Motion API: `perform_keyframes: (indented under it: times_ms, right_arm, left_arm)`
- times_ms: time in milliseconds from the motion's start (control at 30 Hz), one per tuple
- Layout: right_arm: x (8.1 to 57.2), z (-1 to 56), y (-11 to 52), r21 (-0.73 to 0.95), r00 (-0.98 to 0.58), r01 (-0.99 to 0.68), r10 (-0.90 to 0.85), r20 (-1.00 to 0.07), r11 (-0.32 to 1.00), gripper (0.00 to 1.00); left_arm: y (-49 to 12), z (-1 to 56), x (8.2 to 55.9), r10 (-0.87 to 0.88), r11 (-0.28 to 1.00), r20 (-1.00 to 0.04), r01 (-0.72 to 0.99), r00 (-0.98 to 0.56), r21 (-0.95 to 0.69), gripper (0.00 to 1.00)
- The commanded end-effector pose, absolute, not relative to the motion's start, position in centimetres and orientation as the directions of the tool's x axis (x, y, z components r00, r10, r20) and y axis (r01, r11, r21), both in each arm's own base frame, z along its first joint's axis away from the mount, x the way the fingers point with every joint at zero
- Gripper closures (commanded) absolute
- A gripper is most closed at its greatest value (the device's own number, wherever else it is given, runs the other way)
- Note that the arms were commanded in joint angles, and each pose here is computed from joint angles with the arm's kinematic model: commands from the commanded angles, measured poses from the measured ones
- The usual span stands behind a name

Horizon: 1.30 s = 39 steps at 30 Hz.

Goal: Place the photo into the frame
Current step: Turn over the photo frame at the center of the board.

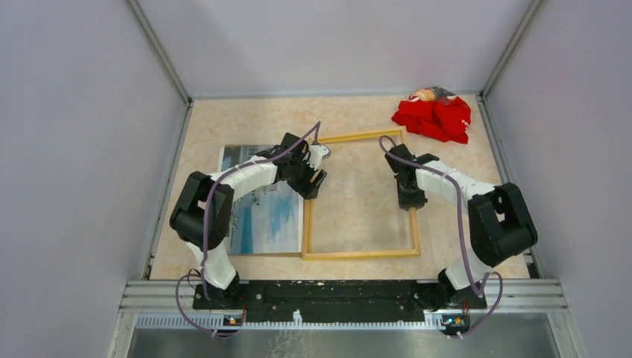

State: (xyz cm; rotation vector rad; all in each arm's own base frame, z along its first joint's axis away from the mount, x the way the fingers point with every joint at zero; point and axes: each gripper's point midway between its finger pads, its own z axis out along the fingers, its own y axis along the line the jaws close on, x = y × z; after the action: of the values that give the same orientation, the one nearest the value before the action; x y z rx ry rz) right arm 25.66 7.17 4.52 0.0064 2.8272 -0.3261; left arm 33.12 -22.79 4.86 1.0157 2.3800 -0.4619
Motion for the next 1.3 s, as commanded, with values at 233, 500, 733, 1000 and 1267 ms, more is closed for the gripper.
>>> perform_keyframes:
  times_ms: [233,500,733,1000,1267]
  right_arm:
    - [26.4,1.3,6.4,-0.238,-0.961,0.117,0.050,-0.273,0.964,0.53]
    - [27.8,4.4,6.0,-0.200,-0.933,0.174,0.096,-0.347,0.964,0.18]
    - [30.3,9.4,10.0,0.040,-0.865,0.188,0.185,-0.467,0.981,0.23]
    - [31.0,7.1,13.2,0.172,-0.884,0.177,0.233,-0.404,0.969,0.44]
    - [30.1,3.1,10.1,0.102,-0.897,0.267,0.286,-0.337,0.958,0.46]
  left_arm:
    - [-23.4,6.4,31.8,0.571,0.607,-0.603,0.781,-0.556,-0.146,0.30]
    - [-24.6,8.0,30.4,0.546,0.551,-0.630,0.803,-0.553,-0.227,0.26]
    - [-24.5,11.7,31.3,0.498,0.528,-0.681,0.811,-0.536,-0.252,0.22]
    - [-16.6,15.6,37.3,0.396,0.691,-0.729,0.704,-0.558,-0.164,0.22]
    - [-9.1,15.9,39.0,0.364,0.793,-0.729,0.604,-0.580,-0.084,0.21]
